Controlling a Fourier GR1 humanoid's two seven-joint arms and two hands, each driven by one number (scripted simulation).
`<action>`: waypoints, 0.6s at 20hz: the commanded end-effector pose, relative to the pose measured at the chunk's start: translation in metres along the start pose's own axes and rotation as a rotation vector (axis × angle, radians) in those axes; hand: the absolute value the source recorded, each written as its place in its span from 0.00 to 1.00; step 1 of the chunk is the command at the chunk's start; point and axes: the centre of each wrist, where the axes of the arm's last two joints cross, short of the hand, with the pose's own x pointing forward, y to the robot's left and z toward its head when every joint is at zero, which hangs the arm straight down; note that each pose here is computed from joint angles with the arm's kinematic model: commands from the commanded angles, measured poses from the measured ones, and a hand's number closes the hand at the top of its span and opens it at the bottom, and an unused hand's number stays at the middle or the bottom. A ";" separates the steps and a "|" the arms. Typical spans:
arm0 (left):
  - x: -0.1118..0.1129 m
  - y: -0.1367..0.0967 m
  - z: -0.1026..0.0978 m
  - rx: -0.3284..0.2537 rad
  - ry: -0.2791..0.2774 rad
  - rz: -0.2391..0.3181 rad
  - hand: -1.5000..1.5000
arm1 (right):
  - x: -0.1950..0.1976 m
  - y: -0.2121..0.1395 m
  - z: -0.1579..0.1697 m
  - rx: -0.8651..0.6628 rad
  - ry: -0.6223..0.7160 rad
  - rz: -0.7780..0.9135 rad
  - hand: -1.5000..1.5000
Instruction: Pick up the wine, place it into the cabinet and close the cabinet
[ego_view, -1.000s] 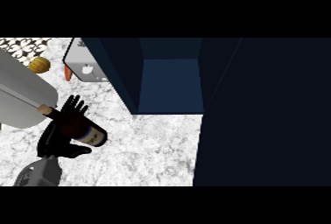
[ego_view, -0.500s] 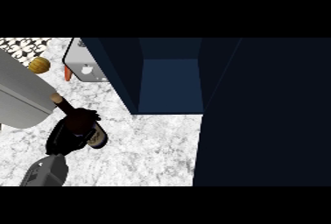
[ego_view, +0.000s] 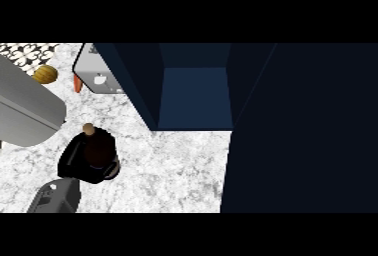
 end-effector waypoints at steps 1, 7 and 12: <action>-0.011 -0.011 0.029 0.083 -0.070 -0.052 1.00 | 0.013 0.001 0.008 0.031 -0.041 -0.046 0.00; 0.004 -0.001 0.039 0.212 -0.161 -0.135 1.00 | 0.019 0.004 0.013 0.035 -0.042 -0.047 0.00; 0.026 -0.014 0.045 0.251 -0.286 -0.192 1.00 | 0.016 0.008 0.012 0.035 -0.036 -0.055 0.00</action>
